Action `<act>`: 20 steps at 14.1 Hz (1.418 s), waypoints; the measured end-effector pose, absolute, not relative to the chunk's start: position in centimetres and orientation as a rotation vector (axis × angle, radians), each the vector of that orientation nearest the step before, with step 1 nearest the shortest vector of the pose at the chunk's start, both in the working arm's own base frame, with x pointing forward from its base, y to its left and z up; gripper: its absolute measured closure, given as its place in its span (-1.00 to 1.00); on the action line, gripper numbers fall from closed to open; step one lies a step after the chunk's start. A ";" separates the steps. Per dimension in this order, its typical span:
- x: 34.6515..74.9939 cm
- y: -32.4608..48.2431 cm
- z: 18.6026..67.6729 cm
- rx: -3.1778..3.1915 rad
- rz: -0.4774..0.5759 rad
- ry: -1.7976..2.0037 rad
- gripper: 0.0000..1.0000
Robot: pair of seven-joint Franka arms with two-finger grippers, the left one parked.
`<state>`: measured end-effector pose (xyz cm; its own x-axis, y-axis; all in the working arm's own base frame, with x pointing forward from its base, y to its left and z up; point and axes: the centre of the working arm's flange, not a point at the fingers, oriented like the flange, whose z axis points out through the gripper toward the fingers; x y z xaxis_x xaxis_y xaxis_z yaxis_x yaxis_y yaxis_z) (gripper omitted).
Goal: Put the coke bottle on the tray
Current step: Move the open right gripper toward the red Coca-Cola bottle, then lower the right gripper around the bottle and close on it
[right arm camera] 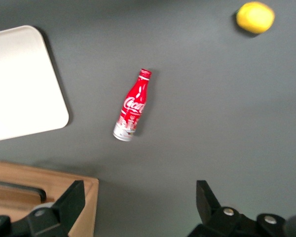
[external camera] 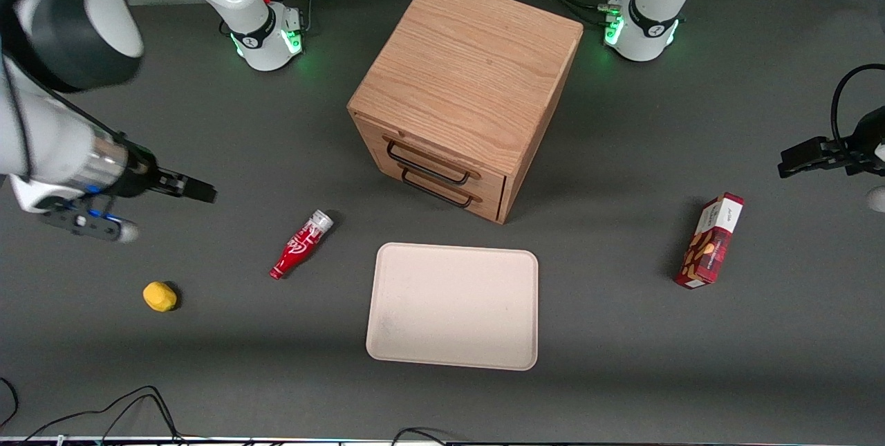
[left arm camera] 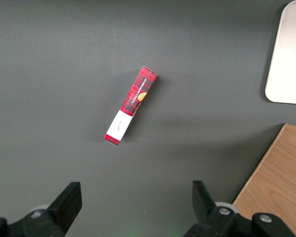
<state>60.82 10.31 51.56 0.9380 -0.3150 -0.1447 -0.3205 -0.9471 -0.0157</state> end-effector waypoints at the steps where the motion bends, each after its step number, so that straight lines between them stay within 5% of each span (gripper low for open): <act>1: 60.9 11.0 49.3 -3.044 0.211 0.560 -1.00; 9: 57.6 12.9 33.3 -2.899 0.024 1.042 -1.00; 20: 57.5 15.4 21.7 -2.839 -0.084 1.202 -1.00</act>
